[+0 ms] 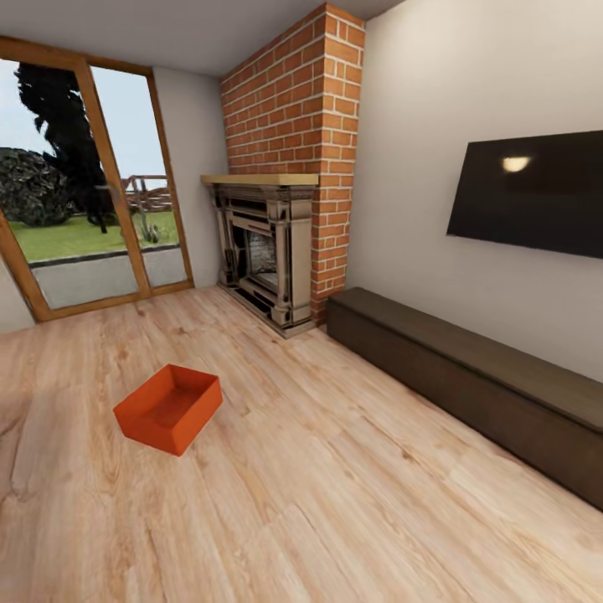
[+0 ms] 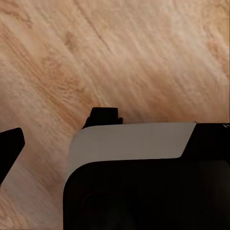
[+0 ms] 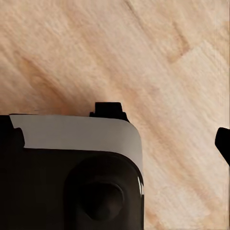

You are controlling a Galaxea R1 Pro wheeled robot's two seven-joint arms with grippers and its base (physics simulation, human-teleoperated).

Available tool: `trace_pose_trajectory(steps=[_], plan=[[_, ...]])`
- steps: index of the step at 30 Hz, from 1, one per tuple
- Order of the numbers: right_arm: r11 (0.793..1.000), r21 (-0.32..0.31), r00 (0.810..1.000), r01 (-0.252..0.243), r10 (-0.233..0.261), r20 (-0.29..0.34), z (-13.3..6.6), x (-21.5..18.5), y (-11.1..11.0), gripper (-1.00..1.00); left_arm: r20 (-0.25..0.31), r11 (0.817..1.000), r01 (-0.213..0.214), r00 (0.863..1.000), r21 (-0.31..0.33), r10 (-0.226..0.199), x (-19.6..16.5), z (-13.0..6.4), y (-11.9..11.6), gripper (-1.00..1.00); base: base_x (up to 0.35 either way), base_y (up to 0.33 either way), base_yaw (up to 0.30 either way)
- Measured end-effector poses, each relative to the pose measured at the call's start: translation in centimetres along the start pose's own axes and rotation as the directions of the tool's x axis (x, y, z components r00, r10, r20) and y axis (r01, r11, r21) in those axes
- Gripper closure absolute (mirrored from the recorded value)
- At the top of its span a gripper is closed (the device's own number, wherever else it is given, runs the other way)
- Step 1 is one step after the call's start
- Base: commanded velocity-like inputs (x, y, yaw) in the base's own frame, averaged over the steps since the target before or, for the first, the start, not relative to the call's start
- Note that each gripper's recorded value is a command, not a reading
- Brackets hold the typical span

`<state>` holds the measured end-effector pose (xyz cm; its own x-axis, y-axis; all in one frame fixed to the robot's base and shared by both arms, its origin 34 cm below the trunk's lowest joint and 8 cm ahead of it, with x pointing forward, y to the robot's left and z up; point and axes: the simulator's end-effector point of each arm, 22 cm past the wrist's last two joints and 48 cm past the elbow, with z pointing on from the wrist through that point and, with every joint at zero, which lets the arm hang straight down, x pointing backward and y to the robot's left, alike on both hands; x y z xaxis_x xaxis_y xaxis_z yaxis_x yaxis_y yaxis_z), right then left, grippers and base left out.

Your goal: Move the two storage containers from the living room to the garage. In the garage, place one container on the floor and stack the other container on top of it (either order is fine).

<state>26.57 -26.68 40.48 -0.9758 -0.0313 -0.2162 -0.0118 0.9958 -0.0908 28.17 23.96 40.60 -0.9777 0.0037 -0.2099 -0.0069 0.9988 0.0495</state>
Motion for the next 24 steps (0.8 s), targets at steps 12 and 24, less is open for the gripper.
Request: trace_pose_trajectory(steps=[12,24], plan=[[1.000,0.000,1.000,-0.002,0.002,0.000,0.00,0.02,-0.01,-1.00,0.000,1.000,0.000,1.000,0.000,0.000,-0.01,0.00,-0.01,-1.00,0.323,0.000,0.061],[1.000,0.000,1.000,-0.002,0.002,0.000,0.00,0.02,-0.01,-1.00,0.000,1.000,0.000,1.000,0.000,0.000,0.01,0.00,-0.01,-1.00,0.323,0.000,0.000]])
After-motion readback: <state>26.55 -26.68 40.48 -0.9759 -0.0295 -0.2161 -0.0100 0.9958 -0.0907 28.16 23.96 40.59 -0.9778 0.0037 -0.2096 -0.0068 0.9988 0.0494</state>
